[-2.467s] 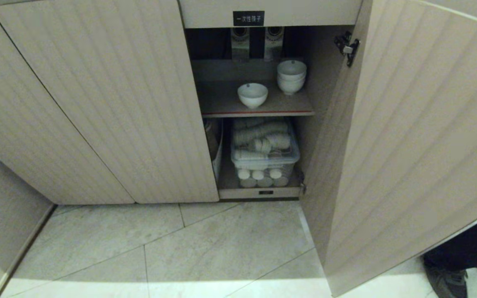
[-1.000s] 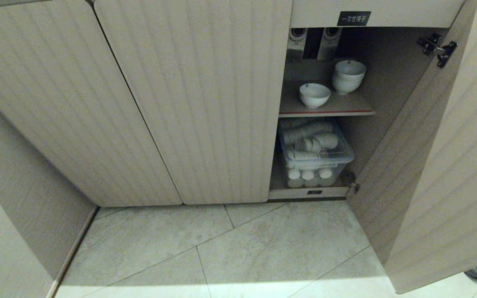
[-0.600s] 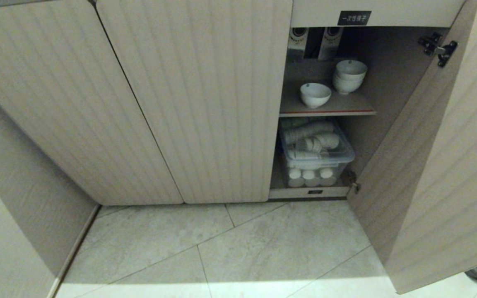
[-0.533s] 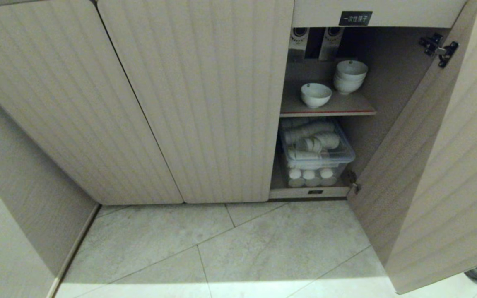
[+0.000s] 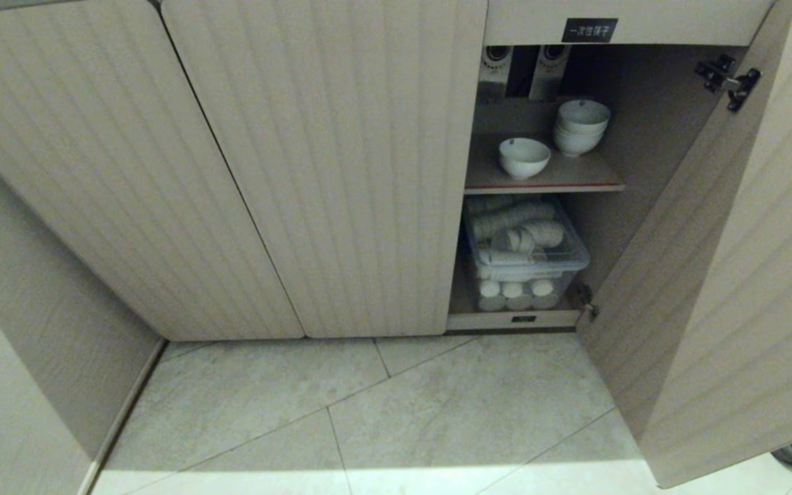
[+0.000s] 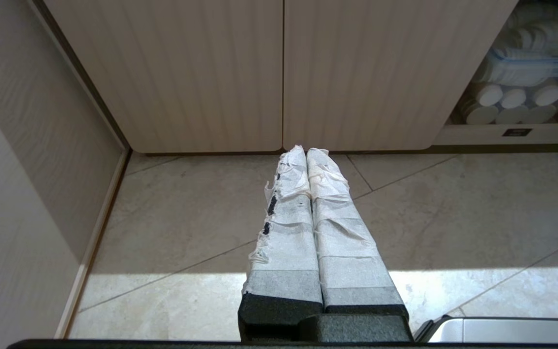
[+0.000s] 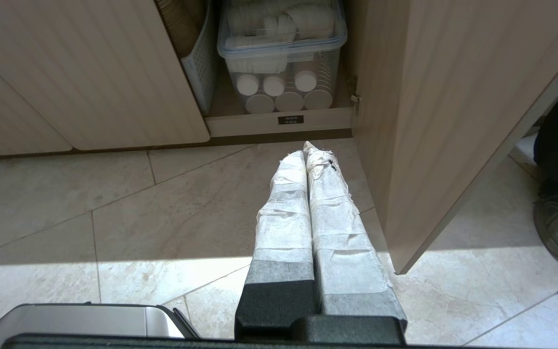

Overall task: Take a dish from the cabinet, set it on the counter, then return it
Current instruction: Take the bowl from the cabinet

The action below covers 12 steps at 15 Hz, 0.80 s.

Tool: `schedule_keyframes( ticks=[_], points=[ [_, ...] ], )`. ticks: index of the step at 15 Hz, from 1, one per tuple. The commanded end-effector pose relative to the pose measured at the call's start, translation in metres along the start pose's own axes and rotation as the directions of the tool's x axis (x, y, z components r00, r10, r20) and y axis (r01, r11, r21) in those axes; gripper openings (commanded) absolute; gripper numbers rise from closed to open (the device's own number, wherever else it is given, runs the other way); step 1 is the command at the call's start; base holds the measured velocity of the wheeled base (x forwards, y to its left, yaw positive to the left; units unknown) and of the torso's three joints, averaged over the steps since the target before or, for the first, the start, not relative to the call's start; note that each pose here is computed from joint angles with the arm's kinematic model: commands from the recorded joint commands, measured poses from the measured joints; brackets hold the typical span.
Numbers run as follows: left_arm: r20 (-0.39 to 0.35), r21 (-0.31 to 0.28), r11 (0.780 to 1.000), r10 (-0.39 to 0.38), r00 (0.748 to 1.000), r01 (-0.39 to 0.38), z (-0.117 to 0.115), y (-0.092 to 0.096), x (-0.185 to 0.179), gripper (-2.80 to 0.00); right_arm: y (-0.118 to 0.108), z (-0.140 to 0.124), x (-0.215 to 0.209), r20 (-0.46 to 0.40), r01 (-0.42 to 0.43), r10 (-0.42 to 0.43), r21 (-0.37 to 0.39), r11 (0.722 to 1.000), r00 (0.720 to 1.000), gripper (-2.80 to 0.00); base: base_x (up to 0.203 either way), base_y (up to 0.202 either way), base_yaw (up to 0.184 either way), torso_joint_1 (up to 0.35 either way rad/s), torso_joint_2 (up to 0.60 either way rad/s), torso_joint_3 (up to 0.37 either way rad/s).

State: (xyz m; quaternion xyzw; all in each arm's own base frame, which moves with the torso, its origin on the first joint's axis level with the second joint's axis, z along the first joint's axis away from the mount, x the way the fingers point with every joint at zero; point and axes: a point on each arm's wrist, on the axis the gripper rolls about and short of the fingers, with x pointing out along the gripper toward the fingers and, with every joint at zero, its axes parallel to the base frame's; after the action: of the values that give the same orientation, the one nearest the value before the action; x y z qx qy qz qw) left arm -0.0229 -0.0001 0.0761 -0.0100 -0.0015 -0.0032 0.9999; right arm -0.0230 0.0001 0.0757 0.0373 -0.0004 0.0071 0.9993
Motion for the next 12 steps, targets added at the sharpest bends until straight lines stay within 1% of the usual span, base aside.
schedule_keyframes(
  ticks=[1, 12],
  points=[
    [0.000, 0.000, 1.000, 0.001, 1.000, -0.001, 0.0000, 0.0000, 0.0000, -2.80, 0.0000, 0.0000, 0.0001, -0.001, 0.000, 0.000, 0.001, 1.000, 1.000, -2.80, 0.000, 0.000, 0.000, 0.000, 0.00, 0.000],
    [0.000, 0.002, 1.000, 0.001, 1.000, -0.001, 0.0000, 0.0000, 0.0000, -2.80, 0.0000, 0.0000, 0.0001, -0.001, 0.001, -0.001, 0.001, 1.000, 1.000, -2.80, 0.000, 0.000, 0.000, 0.000, 0.00, 0.000]
  ],
)
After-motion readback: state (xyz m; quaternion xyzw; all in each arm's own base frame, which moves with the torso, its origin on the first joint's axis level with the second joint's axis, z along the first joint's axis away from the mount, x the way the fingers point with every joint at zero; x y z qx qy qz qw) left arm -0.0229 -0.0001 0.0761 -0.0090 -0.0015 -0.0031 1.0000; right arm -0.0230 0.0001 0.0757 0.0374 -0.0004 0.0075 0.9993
